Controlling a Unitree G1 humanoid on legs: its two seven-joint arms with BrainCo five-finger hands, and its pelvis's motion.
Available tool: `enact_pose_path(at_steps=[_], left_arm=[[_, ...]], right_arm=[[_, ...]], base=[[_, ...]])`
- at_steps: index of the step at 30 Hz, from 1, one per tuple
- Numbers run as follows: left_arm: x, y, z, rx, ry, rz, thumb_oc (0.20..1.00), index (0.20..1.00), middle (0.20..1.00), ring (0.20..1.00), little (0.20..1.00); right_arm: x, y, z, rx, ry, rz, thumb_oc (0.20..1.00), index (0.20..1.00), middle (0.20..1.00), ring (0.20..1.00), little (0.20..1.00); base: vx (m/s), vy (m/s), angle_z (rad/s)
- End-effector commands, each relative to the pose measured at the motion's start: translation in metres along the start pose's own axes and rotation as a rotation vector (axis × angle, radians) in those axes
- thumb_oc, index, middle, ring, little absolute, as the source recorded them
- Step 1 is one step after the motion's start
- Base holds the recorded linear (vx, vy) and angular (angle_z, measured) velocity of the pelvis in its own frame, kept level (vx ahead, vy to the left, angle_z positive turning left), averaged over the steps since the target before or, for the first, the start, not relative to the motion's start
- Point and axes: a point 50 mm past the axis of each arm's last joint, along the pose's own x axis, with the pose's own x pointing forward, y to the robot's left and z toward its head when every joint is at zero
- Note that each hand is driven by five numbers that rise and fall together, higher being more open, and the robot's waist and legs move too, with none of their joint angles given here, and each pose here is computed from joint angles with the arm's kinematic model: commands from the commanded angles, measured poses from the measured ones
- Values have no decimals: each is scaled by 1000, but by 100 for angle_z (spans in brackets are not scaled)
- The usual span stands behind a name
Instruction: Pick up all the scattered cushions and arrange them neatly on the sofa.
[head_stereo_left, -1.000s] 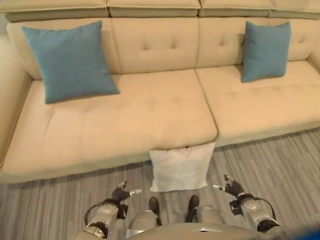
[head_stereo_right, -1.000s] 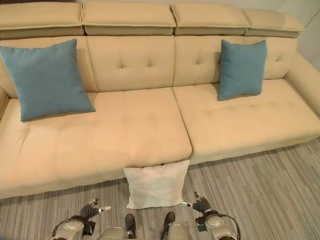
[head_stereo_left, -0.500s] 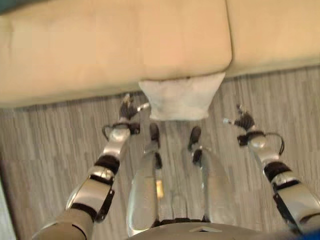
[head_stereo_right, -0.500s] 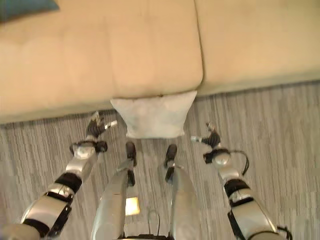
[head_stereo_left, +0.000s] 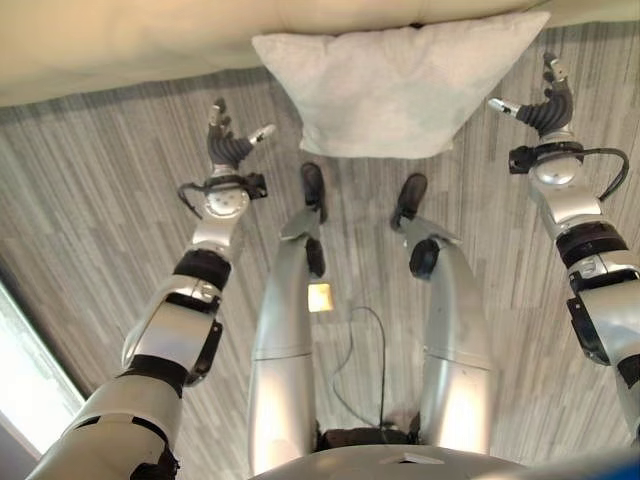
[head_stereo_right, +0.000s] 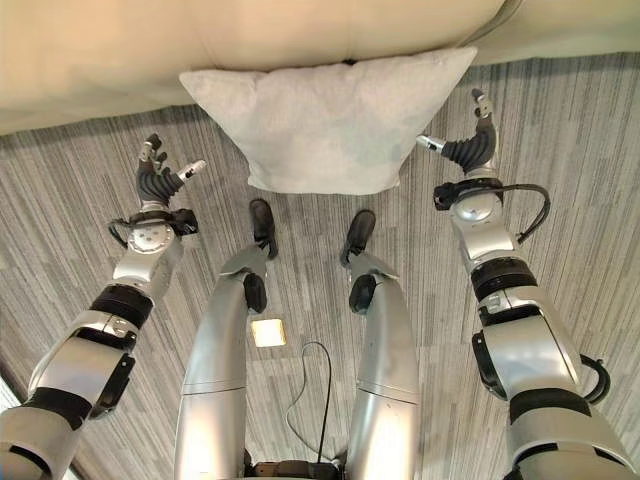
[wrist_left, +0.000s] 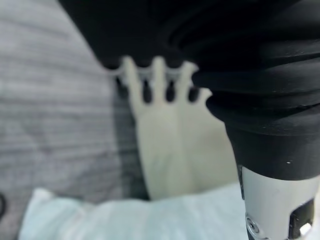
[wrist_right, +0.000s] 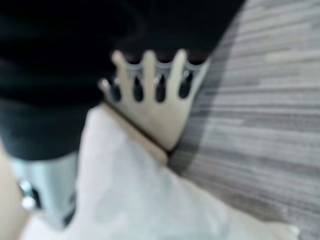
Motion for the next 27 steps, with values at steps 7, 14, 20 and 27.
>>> enact_pose_path(at_steps=[7,14,20,27], left_arm=[[10,2,30,-100,-112,-25,1000,1000,1000,1000,1000],[12,-38,65,-147,-201,-130,1000,1000,1000,1000,1000],[7,-80,89,-207,-239,-216,1000,1000,1000,1000,1000],[-10,-131,110,-354,-241,-303,799,799,799,799,799]], right_arm=[[-8,-11,-19,-86,5,15,1000,1000,1000,1000,1000],[10,0,25,-133,-116,68,1000,1000,1000,1000,1000],[21,29,81,-136,-260,123,1000,1000,1000,1000,1000],[-1,100,139,48,-381,277,200,200,200,200,200]], base=[[37,37,-5],[59,47,-3],[21,9,-3],[5,-13,-1]])
